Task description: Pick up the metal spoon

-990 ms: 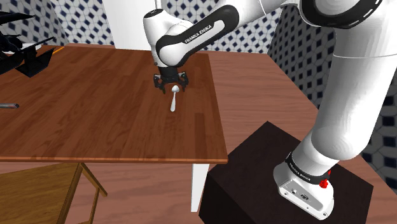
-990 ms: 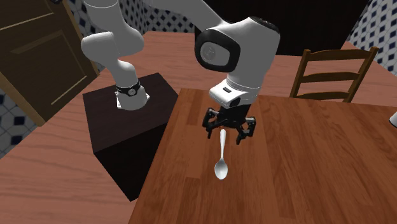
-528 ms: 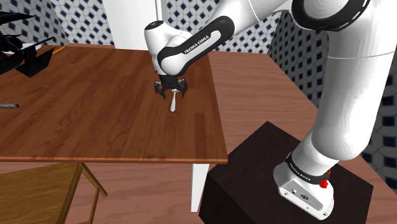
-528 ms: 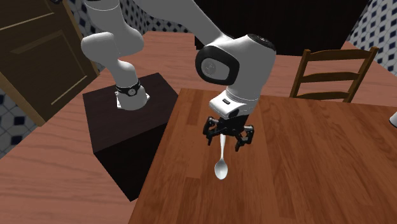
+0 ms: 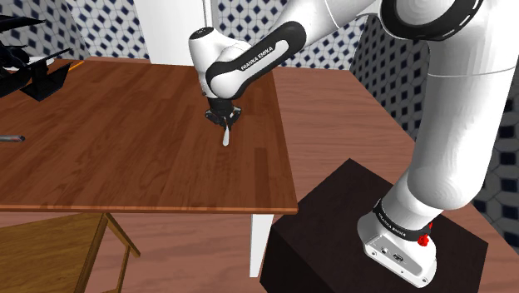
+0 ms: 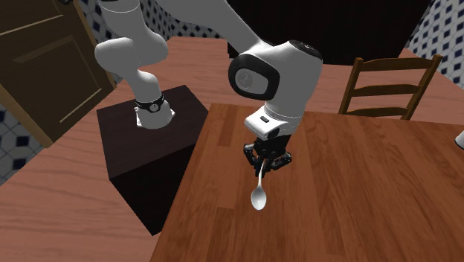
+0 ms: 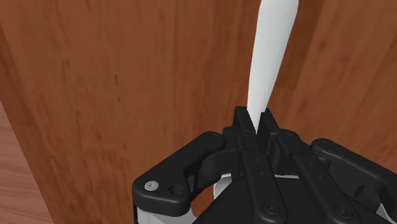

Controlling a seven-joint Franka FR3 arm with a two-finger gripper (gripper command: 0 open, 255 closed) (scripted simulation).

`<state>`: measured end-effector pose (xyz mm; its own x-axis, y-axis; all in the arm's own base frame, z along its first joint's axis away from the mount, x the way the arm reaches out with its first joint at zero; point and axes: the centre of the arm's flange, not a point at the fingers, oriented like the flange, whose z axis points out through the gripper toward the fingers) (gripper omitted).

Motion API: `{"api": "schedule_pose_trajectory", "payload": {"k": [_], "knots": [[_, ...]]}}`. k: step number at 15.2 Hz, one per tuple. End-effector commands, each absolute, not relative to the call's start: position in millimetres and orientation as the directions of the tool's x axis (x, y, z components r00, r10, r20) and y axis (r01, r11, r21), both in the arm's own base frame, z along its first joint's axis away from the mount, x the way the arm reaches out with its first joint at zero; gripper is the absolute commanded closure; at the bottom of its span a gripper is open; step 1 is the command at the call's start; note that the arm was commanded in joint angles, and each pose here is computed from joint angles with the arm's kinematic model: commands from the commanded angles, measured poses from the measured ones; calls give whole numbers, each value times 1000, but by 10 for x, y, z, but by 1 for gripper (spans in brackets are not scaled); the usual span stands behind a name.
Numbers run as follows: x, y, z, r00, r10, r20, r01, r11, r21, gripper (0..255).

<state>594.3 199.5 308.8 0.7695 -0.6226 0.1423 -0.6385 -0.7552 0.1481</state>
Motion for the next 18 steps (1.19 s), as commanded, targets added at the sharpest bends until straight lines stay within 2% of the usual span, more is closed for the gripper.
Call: {"api": "schedule_pose_trajectory", "payload": {"k": [1, 18], "knots": [[5943, 1985, 3078, 769, -623, 141, -639, -754, 150, 255], [5933, 2000, 3880, 769, -623, 141, -639, -754, 150, 255]]}}
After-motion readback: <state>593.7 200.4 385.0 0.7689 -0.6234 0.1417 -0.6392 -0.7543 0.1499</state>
